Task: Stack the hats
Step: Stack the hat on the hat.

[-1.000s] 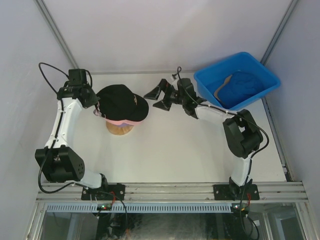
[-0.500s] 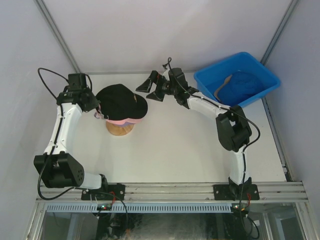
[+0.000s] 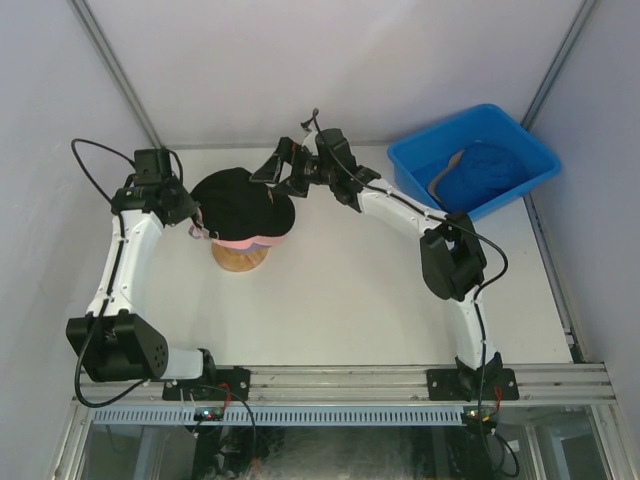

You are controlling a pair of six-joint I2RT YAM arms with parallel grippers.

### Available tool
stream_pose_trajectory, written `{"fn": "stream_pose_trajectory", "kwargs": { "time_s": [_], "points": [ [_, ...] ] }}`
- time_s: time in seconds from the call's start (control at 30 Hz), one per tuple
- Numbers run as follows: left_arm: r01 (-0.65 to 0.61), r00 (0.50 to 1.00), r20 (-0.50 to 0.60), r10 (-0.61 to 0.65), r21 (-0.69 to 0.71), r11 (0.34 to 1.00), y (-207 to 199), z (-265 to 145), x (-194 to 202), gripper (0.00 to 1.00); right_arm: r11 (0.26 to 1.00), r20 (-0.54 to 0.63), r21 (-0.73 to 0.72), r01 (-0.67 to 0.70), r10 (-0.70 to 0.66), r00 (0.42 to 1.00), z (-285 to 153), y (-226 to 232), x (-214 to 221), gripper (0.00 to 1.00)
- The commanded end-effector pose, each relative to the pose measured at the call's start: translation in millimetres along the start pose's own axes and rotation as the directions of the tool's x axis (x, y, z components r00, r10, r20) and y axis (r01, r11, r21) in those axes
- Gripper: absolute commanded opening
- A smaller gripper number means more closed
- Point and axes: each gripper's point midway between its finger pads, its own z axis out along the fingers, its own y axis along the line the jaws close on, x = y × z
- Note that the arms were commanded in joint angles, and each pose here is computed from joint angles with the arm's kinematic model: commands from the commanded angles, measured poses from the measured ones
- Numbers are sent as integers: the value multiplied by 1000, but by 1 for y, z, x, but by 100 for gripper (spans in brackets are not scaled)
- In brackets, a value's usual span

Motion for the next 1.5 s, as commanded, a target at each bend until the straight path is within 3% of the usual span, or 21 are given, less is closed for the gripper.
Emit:
{"fn": "stream_pose_trajectory", "kwargs": {
  "time_s": [0.0,0.27,0.87,1.2,1.47],
  "points": [
    [18,999,34,-19,31,999,-4,-7,-3,0,998,-65,61,10,-6,998,11,-21,23,99],
    [16,999,29,-17,28,999,-3,-5,0,0,984,-141,178,-28,54,989,18,-66,70,93],
    [10,1000,27,-10,21,1000,-1,-3,3,0,940,-212,315,-131,204,956,14,-130,143,92],
    [17,997,72,-18,21,1000,-3,-13,-11,2,947,-167,293,-132,187,968,-4,-120,126,93],
    [50,990,131,-53,23,998,-3,-27,-26,12,968,-112,230,-101,129,985,-21,-91,96,93]
  ]
}}
